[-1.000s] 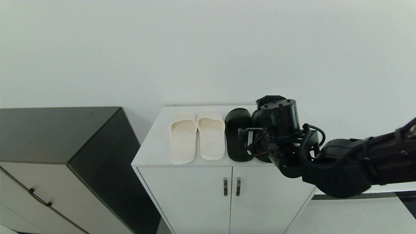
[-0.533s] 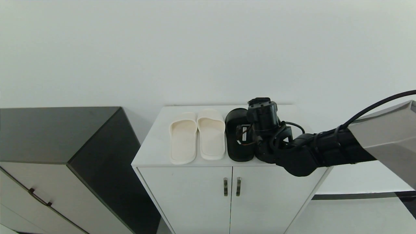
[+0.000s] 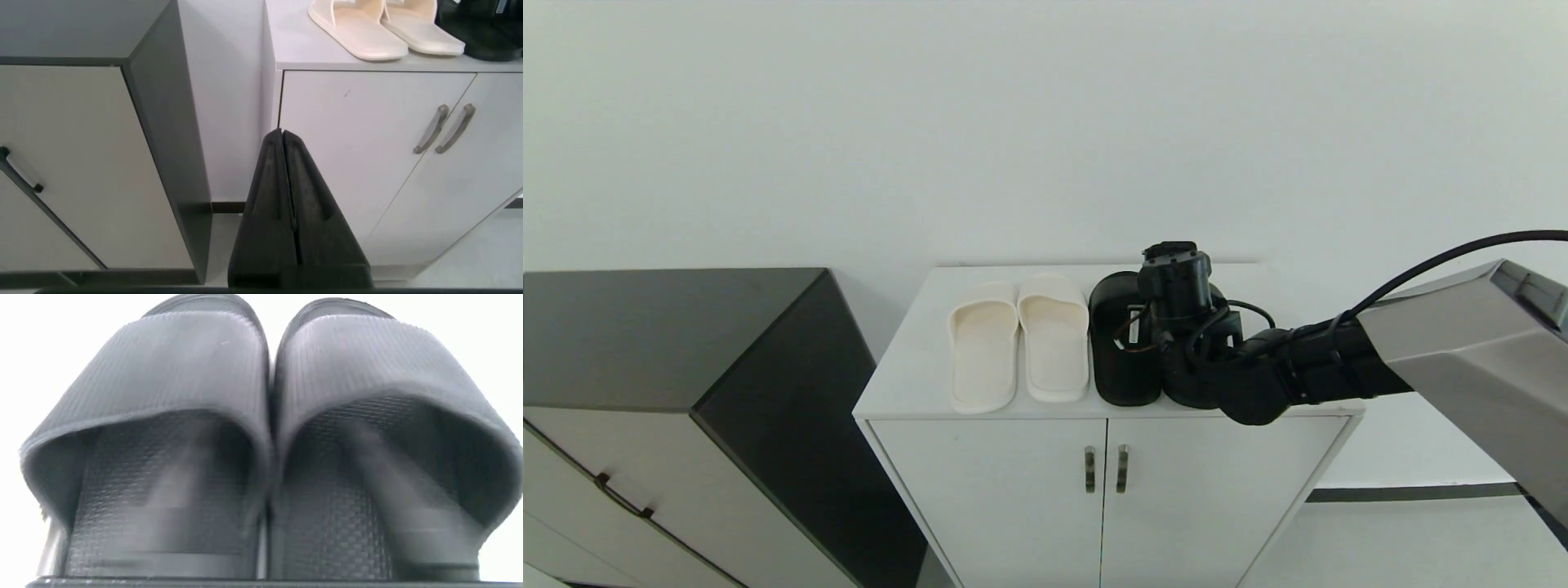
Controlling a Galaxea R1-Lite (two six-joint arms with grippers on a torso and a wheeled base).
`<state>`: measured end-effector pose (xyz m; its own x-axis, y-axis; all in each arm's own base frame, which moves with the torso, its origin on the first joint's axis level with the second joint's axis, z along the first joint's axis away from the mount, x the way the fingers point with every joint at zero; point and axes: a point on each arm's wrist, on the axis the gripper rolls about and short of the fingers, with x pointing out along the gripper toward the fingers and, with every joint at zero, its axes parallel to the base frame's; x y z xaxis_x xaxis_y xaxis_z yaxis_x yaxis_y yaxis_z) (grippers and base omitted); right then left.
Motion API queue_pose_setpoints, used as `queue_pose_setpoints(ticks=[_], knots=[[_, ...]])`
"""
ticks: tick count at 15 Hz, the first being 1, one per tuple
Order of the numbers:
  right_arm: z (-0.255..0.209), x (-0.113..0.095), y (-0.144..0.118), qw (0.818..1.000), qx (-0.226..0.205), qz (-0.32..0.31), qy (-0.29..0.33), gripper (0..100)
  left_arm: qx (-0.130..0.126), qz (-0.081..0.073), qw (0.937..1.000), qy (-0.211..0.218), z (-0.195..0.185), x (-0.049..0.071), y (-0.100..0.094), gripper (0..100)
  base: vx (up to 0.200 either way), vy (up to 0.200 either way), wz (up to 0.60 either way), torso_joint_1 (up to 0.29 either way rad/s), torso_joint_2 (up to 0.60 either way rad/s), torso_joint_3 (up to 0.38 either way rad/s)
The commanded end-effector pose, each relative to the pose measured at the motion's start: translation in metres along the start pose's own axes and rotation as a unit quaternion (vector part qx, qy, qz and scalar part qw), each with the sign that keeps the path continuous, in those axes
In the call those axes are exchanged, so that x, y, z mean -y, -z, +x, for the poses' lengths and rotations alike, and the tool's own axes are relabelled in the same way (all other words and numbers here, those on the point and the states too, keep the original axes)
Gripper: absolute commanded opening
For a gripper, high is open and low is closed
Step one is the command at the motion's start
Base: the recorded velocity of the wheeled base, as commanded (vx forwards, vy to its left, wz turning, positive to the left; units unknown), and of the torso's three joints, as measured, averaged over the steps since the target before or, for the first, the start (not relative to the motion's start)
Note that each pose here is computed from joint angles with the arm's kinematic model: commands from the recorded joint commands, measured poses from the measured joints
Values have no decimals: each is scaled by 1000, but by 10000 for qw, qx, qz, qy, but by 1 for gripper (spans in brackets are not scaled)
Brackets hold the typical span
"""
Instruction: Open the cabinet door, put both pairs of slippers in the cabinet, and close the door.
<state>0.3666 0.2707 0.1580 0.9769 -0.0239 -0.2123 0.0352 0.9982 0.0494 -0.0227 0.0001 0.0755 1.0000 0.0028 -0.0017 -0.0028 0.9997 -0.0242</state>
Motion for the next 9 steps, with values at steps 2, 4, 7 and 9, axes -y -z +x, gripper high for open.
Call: queue_pose_setpoints(ticks=[2, 4, 7, 9], knots=[[1, 1, -1, 10000, 21, 9, 20, 0, 1, -1, 10000, -1, 0, 0, 0, 0, 0, 0, 0, 0, 0, 0], [0, 2, -4, 10000, 52, 33, 21, 0, 1, -1, 10000, -1, 0, 0, 0, 0, 0, 0, 0, 0, 0, 0], [-19, 11, -20, 9999, 133, 5, -11, 0, 1, -1, 10000, -1, 0, 0, 0, 0, 0, 0, 0, 0, 0, 0], [-46, 24, -34, 9996, 154, -135, -168, 0, 1, 6, 10000, -1, 0, 0, 0, 0, 0, 0, 0, 0, 0, 0]])
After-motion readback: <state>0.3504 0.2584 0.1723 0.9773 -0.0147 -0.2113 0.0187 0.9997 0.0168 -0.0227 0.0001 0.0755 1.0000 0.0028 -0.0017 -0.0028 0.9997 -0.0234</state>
